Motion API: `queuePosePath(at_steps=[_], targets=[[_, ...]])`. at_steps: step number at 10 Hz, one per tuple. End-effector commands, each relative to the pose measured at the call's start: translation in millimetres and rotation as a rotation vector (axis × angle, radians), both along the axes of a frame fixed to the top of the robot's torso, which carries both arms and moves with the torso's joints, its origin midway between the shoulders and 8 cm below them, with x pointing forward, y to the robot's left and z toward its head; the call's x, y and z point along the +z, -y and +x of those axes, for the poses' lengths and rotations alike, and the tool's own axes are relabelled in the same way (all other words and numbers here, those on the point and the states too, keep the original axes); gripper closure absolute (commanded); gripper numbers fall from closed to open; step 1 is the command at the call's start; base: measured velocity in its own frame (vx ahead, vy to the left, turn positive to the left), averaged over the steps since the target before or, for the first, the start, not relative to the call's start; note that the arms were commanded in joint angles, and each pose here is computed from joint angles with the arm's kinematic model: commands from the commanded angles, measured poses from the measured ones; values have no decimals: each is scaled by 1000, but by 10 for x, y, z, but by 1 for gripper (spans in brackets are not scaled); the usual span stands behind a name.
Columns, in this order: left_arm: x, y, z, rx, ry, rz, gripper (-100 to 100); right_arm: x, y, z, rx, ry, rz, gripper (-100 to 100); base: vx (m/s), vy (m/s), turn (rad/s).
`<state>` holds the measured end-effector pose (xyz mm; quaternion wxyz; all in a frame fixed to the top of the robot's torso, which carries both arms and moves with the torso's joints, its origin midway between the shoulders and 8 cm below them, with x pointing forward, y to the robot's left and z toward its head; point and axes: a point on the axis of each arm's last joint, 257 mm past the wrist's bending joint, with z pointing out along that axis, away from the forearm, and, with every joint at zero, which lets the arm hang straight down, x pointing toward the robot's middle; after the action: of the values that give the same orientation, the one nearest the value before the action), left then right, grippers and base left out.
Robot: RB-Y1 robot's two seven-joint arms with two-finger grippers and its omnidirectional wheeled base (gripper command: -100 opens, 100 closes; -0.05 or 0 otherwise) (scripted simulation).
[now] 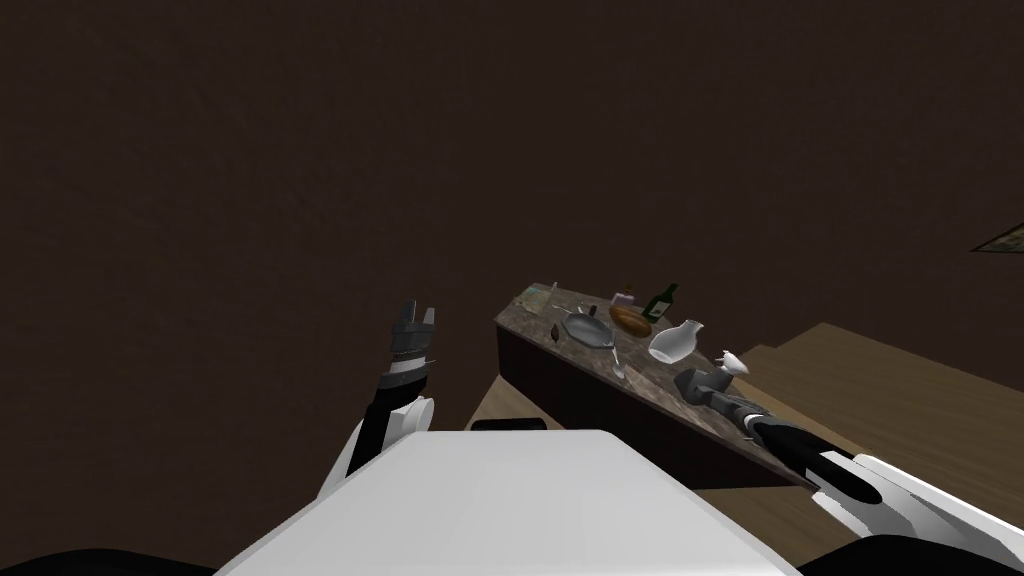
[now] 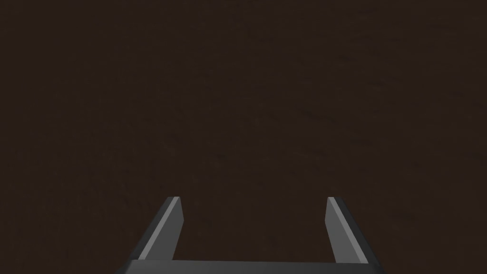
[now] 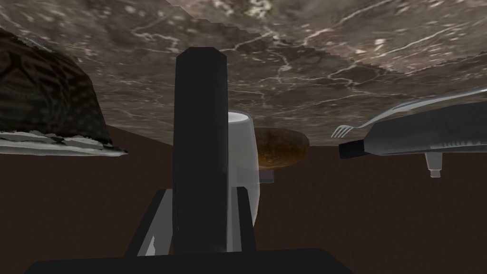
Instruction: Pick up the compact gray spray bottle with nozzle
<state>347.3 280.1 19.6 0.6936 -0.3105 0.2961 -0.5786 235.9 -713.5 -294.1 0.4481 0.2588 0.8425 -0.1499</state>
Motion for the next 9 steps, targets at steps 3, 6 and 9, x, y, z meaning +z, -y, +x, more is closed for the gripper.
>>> queuePosePath(at_steps=[3, 6, 9], targets=[[0, 0, 0, 0, 0, 0, 0, 32, -249, 96, 32, 0, -14, 100, 21, -16, -111], [0, 0, 0, 0, 0, 0, 0, 138, -622, 383, 97, 40, 11, 100, 32, -49, -47], [0, -1, 0, 0, 0, 0, 0, 199, -747, 379, 97, 28, -20, 100, 47, -64, -183]])
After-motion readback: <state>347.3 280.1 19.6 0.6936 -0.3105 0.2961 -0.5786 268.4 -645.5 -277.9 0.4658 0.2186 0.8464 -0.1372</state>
